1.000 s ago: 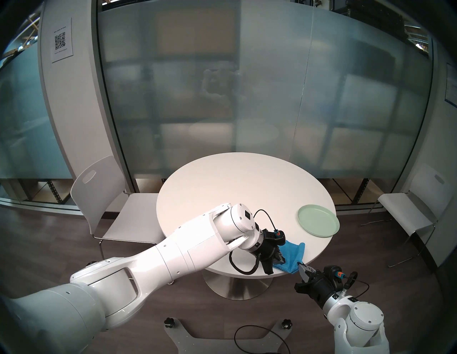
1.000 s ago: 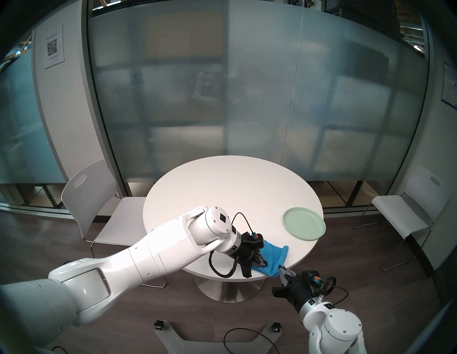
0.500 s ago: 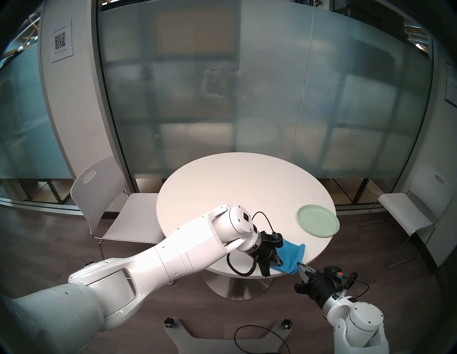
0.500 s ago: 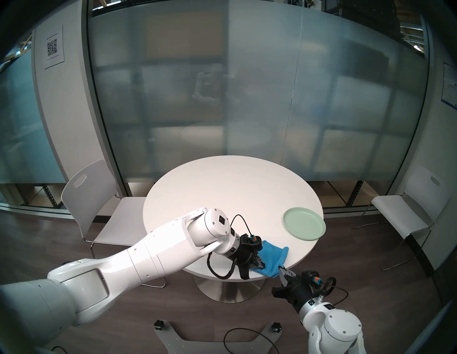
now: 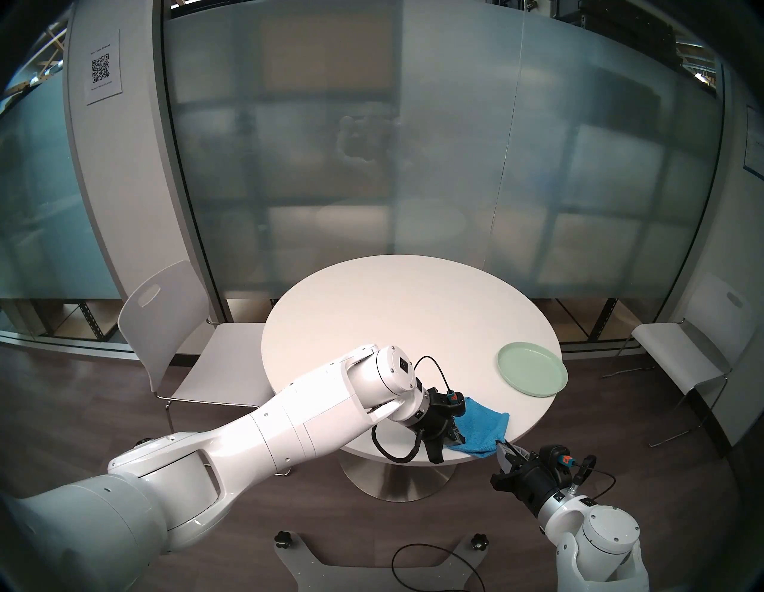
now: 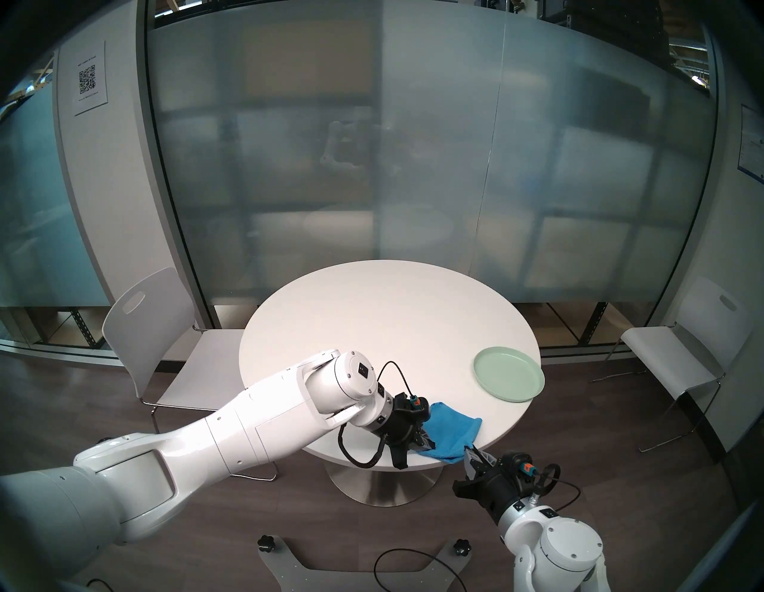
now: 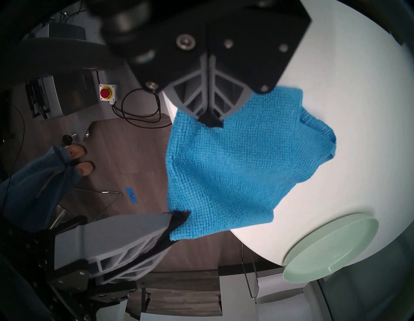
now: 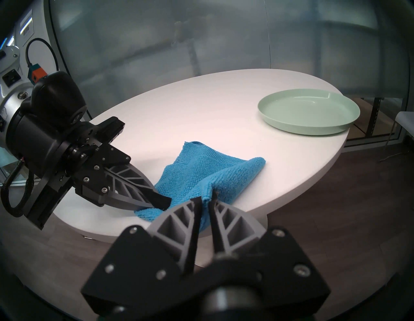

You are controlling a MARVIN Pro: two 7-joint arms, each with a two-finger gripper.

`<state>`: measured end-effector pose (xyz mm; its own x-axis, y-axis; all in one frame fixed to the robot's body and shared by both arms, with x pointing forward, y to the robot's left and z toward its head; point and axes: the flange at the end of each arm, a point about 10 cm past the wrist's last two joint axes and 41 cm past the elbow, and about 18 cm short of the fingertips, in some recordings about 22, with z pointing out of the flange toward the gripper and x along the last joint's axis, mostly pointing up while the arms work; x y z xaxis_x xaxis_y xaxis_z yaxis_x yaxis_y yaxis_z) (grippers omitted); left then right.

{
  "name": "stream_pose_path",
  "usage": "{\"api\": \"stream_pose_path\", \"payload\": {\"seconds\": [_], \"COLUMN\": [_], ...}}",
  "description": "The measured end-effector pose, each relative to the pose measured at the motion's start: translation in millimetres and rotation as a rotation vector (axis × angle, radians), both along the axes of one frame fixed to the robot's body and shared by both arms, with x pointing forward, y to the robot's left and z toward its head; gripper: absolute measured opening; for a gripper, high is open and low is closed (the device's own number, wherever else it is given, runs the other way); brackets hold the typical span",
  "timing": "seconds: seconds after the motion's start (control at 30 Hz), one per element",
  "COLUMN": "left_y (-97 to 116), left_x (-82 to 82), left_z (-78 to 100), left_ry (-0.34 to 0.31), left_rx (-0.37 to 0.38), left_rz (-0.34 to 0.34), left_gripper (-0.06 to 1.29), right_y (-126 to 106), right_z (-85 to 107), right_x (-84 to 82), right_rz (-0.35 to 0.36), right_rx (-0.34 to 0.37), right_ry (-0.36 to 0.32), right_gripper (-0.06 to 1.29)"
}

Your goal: Fold the napkin in half twice and place it beside the plate

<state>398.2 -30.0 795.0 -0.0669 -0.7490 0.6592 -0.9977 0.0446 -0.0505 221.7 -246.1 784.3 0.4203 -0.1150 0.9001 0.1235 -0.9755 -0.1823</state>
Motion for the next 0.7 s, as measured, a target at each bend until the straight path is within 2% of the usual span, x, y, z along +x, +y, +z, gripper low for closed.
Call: {"api": "stream_pose_path", "payload": {"seconds": [0.47,0.7], "left_y": [16,24], "left_x": [5.7,6.3], "left_z": [0.6,0.4], "left_ry": [-0.012,-0.014], "left_rx": [0.017,0.02], "left_rz": [0.037,0.053], "left_gripper": [-0.02,-0.02], "right_y": [-33,-41], "right_z": [12.0,14.9], "right_x": [-14.4,-19.2], "right_rz": [-0.037,-0.048], "right_rx": [-0.037,-0.041], "right_ry": [-0.006,-0.006], "right_gripper": [0.29,0.29]}}
